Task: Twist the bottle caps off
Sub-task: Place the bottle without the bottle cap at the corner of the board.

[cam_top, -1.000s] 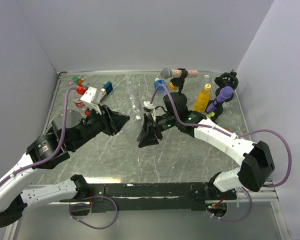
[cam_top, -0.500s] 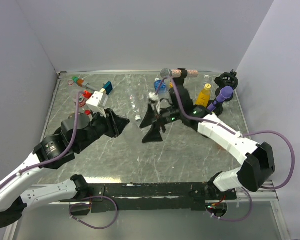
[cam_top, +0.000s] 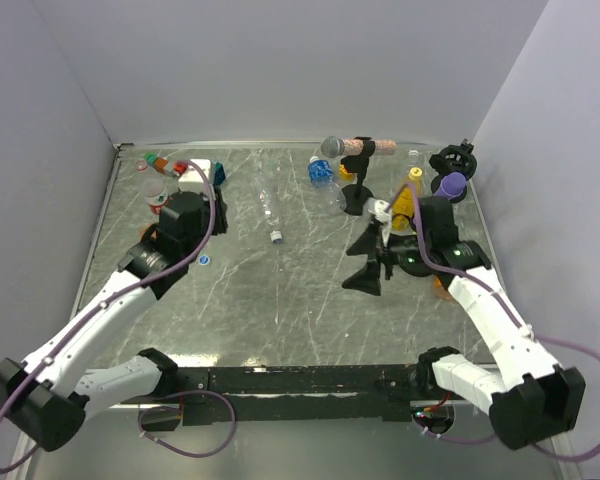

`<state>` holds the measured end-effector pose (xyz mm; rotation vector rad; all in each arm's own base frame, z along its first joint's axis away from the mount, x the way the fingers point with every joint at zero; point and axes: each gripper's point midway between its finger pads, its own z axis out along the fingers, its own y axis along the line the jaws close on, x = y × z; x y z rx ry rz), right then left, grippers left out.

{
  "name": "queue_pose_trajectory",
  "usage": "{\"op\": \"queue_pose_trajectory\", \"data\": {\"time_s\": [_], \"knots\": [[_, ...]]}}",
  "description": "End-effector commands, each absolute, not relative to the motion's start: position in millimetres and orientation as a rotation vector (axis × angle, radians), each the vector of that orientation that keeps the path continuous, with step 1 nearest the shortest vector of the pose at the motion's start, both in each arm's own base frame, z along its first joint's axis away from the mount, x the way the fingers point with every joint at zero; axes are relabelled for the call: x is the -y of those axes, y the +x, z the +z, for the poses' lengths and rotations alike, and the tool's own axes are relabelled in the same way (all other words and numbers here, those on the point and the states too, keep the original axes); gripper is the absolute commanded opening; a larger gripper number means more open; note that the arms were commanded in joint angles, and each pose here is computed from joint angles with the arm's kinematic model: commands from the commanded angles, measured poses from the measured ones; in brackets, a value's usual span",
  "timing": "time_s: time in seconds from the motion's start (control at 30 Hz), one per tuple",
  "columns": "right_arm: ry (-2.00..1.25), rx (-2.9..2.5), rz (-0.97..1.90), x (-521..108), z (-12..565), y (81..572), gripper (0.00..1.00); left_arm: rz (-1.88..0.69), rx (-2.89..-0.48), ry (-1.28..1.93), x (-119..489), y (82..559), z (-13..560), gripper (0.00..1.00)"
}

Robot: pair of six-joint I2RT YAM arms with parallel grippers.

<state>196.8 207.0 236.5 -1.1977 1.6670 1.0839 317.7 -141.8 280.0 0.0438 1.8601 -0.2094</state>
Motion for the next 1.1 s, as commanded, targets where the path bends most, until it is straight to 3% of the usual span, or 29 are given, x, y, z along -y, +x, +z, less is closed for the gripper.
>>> {"op": "queue_pose_trajectory", "data": {"time_s": [0.0, 0.5, 0.93, 1.0, 1.07], "knots": [[-1.171, -1.528, 1.085, -192, 248, 195, 0.99, -0.175, -1.703, -0.032, 113, 358, 315, 0.01], [-1.158, -1.534, 1.115, -187, 245, 195, 0.99, -0.024, -1.725, -0.101, 64, 452, 283, 0.01], [-1.155, -1.545, 1.113, -186, 242, 197, 0.99, 0.014, -1.766, -0.126, 47, 472, 246, 0.04], [-1.155, -1.548, 1.113, -186, 241, 197, 0.99, 0.009, -1.765, -0.142, 45, 470, 243, 0.06], [-1.155, -1.55, 1.112, -186, 241, 198, 0.99, 0.006, -1.764, -0.154, 42, 467, 240, 0.16]]}}
